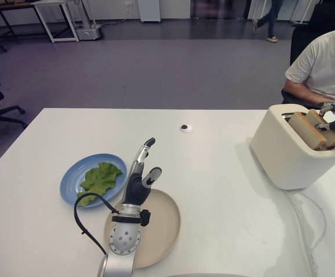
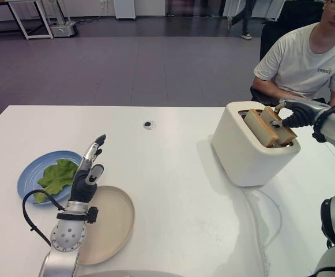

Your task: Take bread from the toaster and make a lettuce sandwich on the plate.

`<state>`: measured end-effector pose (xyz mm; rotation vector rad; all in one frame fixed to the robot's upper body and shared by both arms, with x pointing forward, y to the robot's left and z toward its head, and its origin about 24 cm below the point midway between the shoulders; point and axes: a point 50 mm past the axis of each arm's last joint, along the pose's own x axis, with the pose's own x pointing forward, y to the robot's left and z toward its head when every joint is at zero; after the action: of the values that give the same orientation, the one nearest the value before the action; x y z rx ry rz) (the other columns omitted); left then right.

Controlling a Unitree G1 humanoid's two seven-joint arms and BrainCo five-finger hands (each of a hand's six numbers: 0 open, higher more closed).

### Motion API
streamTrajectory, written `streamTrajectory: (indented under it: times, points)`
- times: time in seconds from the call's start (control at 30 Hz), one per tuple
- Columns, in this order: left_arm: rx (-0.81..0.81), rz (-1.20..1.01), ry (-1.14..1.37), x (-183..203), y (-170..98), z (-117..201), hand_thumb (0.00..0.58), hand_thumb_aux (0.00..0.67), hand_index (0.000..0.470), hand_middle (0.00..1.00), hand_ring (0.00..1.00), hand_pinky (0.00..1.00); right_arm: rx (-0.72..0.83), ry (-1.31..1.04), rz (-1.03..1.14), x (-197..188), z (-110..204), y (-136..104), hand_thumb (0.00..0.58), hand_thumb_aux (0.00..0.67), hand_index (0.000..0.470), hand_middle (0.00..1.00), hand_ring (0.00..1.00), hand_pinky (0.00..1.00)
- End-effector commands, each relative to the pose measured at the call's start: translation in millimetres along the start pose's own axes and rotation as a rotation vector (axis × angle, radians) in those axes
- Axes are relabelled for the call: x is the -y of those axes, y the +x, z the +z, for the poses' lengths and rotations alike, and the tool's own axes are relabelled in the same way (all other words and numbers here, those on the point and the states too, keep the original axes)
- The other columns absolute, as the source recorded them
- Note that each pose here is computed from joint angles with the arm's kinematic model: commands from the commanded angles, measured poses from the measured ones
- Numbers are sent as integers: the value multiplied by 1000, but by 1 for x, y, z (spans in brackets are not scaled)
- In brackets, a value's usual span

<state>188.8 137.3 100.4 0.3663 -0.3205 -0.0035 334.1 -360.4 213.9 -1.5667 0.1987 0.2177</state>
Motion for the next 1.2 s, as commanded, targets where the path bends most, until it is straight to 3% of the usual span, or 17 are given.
streamTrajectory:
  times: [0.03, 0.2, 0.37, 0.5, 0.63, 0.77, 0.9, 1.07, 1.2]
  points:
    - [-20, -3, 0, 1, -1, -4, 0, 0, 0, 0, 0, 0, 14, -41, -16, 11, 7, -1, 580, 670, 470, 0, 0, 0]
    - [-23, 5, 1, 1, -2, -4, 0, 0, 0, 0, 0, 0, 32, -35, -41, 19, 15, 0, 580, 670, 470, 0, 0, 0]
    - [-18, 12, 8, -3, -1, -4, 0, 0, 0, 0, 0, 0, 30, 140, -238, 67, 14, -11, 580, 670, 470, 0, 0, 0]
    - [-5, 56, 46, -15, 4, -3, 0, 0, 0, 0, 0, 0, 221, 496, -576, 129, 28, -31, 580, 670, 470, 0, 0, 0]
    - [27, 88, 210, -35, 11, -3, 0, 0, 0, 0, 0, 0, 443, 713, -563, 142, 54, -38, 580, 670, 470, 0, 0, 0]
    - [76, 171, 532, -68, 21, 4, 0, 0, 0, 0, 0, 0, 620, 860, -242, 95, 111, -26, 580, 670, 470, 0, 0, 0]
    - [132, 266, 776, -97, 28, 15, 0, 0, 0, 0, 0, 0, 694, 970, 172, 5, 186, -22, 580, 670, 470, 0, 0, 0]
    - [172, 325, 879, -109, 31, 22, 0, 0, 0, 0, 0, 0, 692, 1005, 492, -77, 250, -39, 580, 670, 470, 0, 0, 0]
    - [177, 364, 856, -115, 33, 25, 0, 0, 0, 0, 0, 0, 708, 1037, 631, -112, 287, -53, 580, 670, 470, 0, 0, 0]
